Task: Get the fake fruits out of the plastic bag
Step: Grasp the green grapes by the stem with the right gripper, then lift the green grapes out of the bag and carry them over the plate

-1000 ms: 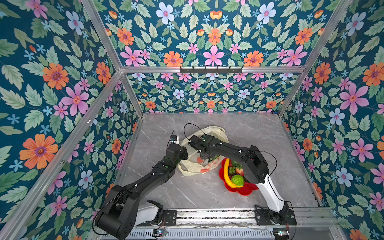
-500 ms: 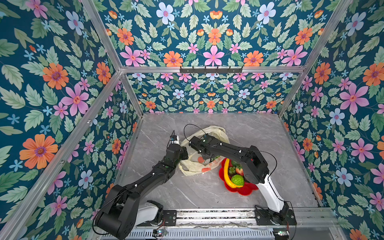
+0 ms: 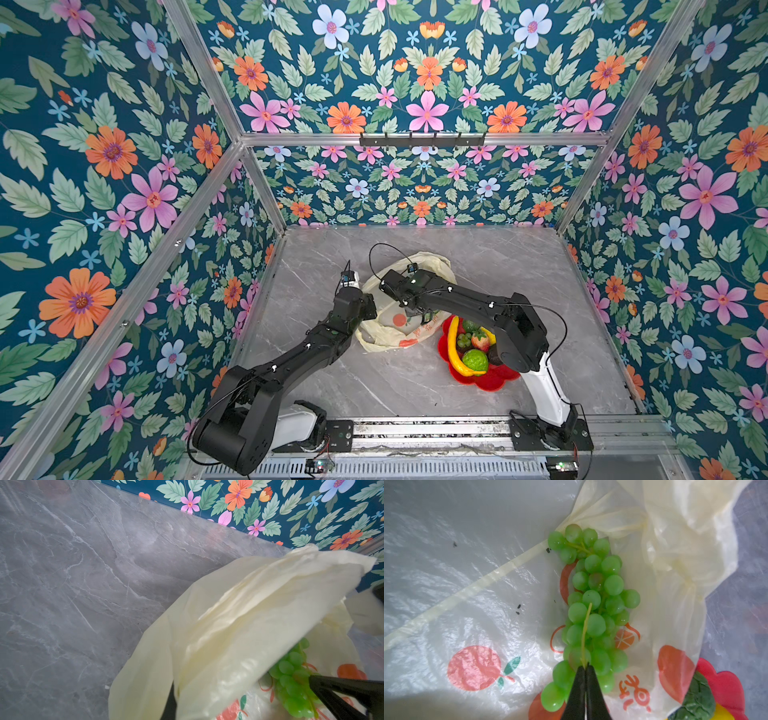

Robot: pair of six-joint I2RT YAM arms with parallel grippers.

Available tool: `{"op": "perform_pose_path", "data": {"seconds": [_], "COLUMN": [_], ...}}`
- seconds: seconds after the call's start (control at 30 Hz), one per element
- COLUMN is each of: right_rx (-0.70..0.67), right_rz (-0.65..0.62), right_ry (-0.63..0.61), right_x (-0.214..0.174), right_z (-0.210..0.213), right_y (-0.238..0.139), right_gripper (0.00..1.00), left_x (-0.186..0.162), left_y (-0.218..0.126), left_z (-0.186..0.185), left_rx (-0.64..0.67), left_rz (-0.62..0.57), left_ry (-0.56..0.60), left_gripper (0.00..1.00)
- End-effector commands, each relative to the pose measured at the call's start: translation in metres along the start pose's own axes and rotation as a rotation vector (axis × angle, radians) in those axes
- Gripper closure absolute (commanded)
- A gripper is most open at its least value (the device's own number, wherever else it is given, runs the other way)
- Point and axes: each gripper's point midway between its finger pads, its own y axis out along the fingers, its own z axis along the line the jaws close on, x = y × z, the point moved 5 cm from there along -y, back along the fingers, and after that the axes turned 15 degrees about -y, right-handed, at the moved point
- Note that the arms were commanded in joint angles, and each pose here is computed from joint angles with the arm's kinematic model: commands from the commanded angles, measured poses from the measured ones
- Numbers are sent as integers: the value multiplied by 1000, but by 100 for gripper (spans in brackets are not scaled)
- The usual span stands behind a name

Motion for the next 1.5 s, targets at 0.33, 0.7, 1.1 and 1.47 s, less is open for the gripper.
{"op": "perform_pose_path", "data": {"seconds": [0.33,0.7,1.1,1.47], "right_rx": [95,165,241,287], "right_rz": [-118,-201,-291,-371], "right_ry": [1,10,40,79], "right_x": [13,14,8,-6], "right_z": [-13,-35,-62,-96], "right_y": [-47,-88,-131,-173], "right_gripper": [100,100,100,100], "left_x": [2,-1,-5,-5], "left_y": [4,9,16,16], "left_z": [0,2,3,5], "left_rx": [18,42,58,71], "left_rz": [-2,16,48,48], "left_ry": [7,12,17,19], "left_gripper": [100,100,100,100]}}
